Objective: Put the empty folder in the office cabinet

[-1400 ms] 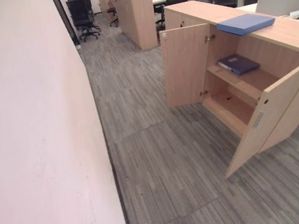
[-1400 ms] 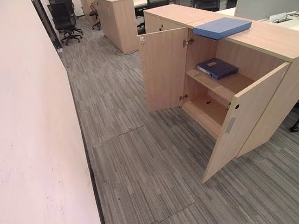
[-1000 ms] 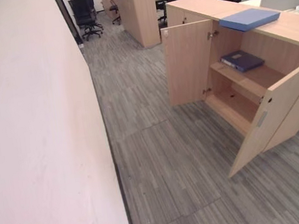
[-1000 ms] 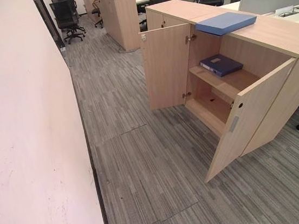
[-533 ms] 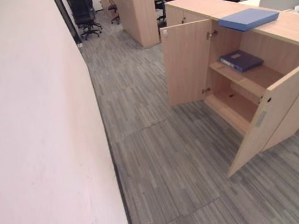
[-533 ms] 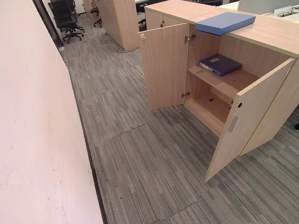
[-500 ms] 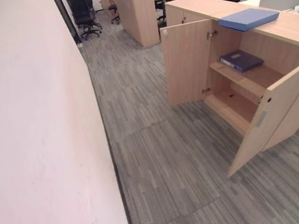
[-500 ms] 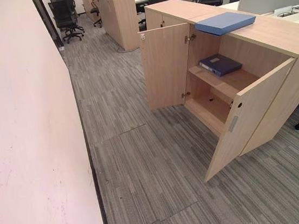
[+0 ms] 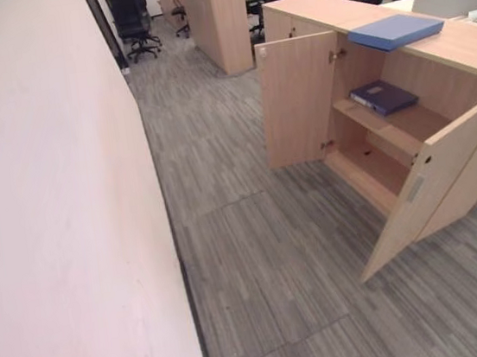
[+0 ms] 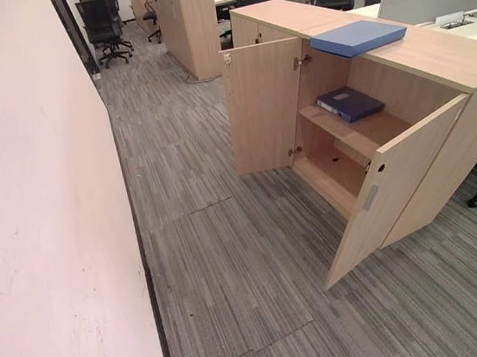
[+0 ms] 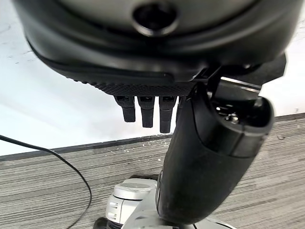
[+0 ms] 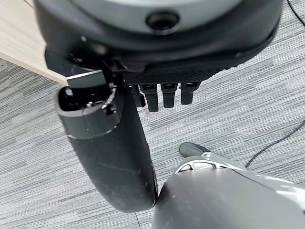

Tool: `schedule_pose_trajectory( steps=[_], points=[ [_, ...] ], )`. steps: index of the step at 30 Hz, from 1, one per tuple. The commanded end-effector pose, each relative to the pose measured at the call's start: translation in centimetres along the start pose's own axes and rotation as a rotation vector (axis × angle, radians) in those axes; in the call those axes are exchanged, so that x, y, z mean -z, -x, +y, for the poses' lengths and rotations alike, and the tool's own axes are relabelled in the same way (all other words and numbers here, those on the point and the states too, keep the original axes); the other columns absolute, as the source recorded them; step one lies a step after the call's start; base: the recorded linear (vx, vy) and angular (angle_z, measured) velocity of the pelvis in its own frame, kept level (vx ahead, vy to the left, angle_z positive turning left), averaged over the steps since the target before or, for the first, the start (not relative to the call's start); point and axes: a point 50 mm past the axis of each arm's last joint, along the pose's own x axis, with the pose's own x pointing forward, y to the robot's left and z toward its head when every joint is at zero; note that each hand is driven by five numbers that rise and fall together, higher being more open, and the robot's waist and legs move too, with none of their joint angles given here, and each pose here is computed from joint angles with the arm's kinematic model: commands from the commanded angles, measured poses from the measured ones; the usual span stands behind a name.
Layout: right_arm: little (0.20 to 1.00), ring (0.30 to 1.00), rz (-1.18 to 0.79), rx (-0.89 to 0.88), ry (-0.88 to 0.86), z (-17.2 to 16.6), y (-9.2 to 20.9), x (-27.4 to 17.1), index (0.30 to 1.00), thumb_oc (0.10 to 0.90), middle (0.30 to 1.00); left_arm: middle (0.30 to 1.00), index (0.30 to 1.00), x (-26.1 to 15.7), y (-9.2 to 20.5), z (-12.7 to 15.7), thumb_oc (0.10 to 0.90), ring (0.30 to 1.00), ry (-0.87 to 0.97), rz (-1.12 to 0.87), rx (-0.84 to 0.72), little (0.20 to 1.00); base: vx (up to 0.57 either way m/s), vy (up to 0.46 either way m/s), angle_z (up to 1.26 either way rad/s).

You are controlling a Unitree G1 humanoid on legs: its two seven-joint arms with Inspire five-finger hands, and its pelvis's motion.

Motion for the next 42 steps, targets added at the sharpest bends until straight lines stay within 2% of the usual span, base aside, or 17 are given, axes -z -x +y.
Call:
schedule_pose_trajectory(
  steps=[1, 7, 16, 26, 36, 42],
  points=[
    [0.900, 0.900, 0.018, 0.011, 0.037, -0.5, 0.0, -0.5, 0.900, 0.800, 0.900, 0.900, 0.900, -2.1, -0.1, 1.3, 0.800, 0.900, 0.007, -0.024, -0.052, 0.900, 0.01, -0.113, -0.03],
    [0.900, 0.900, 0.014, 0.033, 0.027, -1.5, 0.0, -1.1, 0.900, 0.800, 0.900, 0.900, 0.900, -3.3, -0.1, 1.6, 0.800, 0.900, 0.015, -0.056, -0.065, 0.900, 0.02, -0.144, 0.01],
    [0.900, 0.900, 0.019, 0.071, 0.035, -3.0, 0.1, -1.6, 0.900, 0.800, 0.900, 0.900, 0.900, -2.1, 0.0, 2.6, 0.800, 0.900, -0.036, -0.026, -0.102, 0.900, 0.29, 0.056, -0.21],
    [0.900, 0.900, 0.134, 0.024, 0.102, -2.1, 0.2, 2.2, 0.900, 0.800, 0.900, 0.900, 0.900, 0.8, 0.1, 2.0, 0.800, 0.900, -0.039, 0.037, -0.074, 0.900, 0.29, 0.262, -0.41],
    [0.900, 0.900, 0.029, 0.119, 0.024, -4.6, 0.3, -2.3, 0.900, 0.800, 0.900, 0.900, 0.900, -2.8, 0.0, 1.4, 0.800, 0.900, -0.089, -0.096, -0.041, 0.900, 0.16, 0.259, -0.09],
    [0.900, 0.900, -0.002, 0.132, 0.003, -4.9, 0.4, -3.7, 0.900, 0.800, 0.900, 0.900, 0.900, -1.2, 0.0, 0.3, 0.800, 0.900, -0.142, -0.061, 0.004, 0.900, 0.27, -0.013, 0.16]
  ],
)
